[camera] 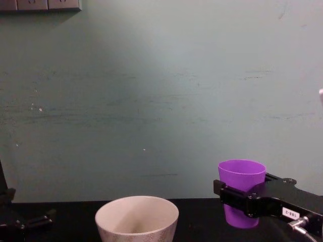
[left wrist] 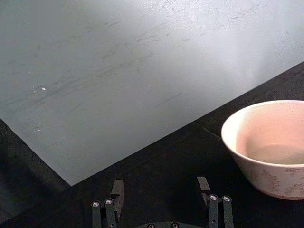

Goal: Pick up the cup and pour the mung beans from the cup into the bowl.

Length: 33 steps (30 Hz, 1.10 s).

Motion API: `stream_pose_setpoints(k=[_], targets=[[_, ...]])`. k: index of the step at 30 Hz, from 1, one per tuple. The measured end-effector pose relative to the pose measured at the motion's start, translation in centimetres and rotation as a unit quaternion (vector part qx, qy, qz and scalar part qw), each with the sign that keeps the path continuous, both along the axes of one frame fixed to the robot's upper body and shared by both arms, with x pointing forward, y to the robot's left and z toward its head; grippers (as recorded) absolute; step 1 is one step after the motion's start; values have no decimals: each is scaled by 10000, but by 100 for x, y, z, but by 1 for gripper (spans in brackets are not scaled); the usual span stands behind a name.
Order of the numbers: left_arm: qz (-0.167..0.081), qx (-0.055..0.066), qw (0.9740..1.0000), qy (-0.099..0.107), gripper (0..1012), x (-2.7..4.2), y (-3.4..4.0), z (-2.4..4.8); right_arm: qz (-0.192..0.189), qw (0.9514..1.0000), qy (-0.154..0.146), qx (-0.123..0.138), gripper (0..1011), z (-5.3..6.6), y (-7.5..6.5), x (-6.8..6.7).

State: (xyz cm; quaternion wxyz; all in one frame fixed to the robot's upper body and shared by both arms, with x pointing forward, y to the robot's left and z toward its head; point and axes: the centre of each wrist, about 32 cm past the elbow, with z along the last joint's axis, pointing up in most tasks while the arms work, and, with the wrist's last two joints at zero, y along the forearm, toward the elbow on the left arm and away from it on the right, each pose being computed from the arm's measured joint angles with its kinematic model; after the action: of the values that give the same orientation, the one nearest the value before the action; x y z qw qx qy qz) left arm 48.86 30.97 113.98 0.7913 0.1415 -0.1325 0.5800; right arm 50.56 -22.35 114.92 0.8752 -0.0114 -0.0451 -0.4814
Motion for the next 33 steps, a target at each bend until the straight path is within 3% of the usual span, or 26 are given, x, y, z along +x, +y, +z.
stream_pose_setpoints(k=[33], targets=[[0, 0, 10000, 0, 1000, 0, 0, 0, 0, 10000, 0, 0, 723, 0, 0, 0]])
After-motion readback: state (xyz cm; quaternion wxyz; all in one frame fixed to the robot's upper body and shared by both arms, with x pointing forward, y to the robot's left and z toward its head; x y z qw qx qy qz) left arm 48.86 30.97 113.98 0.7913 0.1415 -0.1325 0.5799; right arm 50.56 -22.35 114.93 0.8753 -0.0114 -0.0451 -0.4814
